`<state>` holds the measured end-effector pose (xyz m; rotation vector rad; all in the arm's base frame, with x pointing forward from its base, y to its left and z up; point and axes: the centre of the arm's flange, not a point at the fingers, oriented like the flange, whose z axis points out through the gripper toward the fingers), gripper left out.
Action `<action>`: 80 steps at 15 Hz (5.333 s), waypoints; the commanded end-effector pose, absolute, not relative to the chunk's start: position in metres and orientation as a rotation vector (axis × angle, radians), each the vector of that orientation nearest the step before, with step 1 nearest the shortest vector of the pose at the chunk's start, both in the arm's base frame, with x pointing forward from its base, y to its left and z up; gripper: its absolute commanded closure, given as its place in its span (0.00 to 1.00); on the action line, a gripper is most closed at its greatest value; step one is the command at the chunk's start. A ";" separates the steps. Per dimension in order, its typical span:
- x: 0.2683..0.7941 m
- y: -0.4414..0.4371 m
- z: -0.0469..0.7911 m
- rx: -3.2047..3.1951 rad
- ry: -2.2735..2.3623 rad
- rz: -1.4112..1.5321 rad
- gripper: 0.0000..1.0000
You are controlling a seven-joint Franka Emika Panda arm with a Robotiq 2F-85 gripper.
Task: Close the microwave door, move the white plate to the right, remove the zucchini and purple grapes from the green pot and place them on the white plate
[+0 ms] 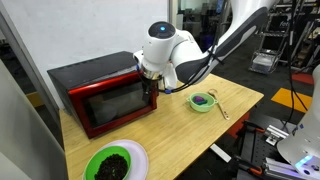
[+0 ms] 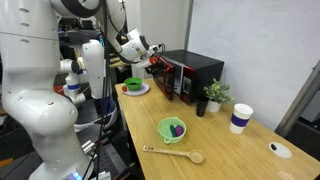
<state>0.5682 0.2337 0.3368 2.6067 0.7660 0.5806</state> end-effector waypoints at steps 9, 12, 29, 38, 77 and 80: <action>0.546 0.219 0.338 2.660 0.805 0.697 0.00; 0.535 0.242 0.356 2.693 0.853 0.757 0.00; 0.476 0.295 0.363 2.671 0.094 0.599 0.00; 0.497 0.283 0.328 2.863 -0.406 0.812 0.00; 0.581 0.265 0.298 2.724 -0.231 1.383 0.00; 0.592 0.260 0.293 2.700 -0.207 1.427 0.00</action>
